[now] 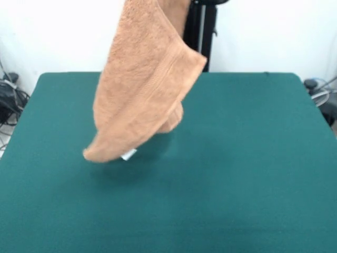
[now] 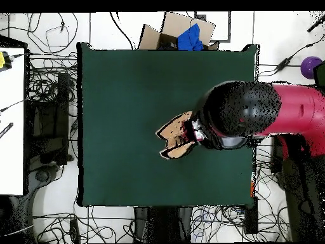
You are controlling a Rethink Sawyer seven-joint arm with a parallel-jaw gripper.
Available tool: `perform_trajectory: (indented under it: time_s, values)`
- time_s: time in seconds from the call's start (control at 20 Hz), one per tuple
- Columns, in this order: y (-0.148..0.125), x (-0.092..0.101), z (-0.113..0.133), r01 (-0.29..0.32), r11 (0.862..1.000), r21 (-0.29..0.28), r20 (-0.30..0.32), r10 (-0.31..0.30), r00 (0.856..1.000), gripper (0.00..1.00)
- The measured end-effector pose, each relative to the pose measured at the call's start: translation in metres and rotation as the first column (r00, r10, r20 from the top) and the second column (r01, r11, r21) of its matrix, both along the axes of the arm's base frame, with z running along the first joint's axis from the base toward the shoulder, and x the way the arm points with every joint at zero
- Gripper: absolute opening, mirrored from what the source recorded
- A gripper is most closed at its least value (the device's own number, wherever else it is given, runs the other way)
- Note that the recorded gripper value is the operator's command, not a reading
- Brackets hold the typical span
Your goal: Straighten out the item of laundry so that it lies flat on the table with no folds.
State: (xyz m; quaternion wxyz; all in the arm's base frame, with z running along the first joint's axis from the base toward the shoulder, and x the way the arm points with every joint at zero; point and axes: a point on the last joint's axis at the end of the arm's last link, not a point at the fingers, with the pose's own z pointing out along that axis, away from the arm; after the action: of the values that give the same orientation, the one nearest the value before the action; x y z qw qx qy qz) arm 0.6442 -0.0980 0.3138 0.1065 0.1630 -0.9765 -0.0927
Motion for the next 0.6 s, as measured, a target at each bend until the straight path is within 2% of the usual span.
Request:
perform_trajectory:
  time_s: [0.15,0.6]
  values:
    - [0.001,0.001,0.000,0.006,1.000,0.015,-0.003,-0.006,1.000,0.00]
    - [0.010,0.009,-0.013,0.034,0.993,0.112,-0.011,-0.033,0.999,0.00]
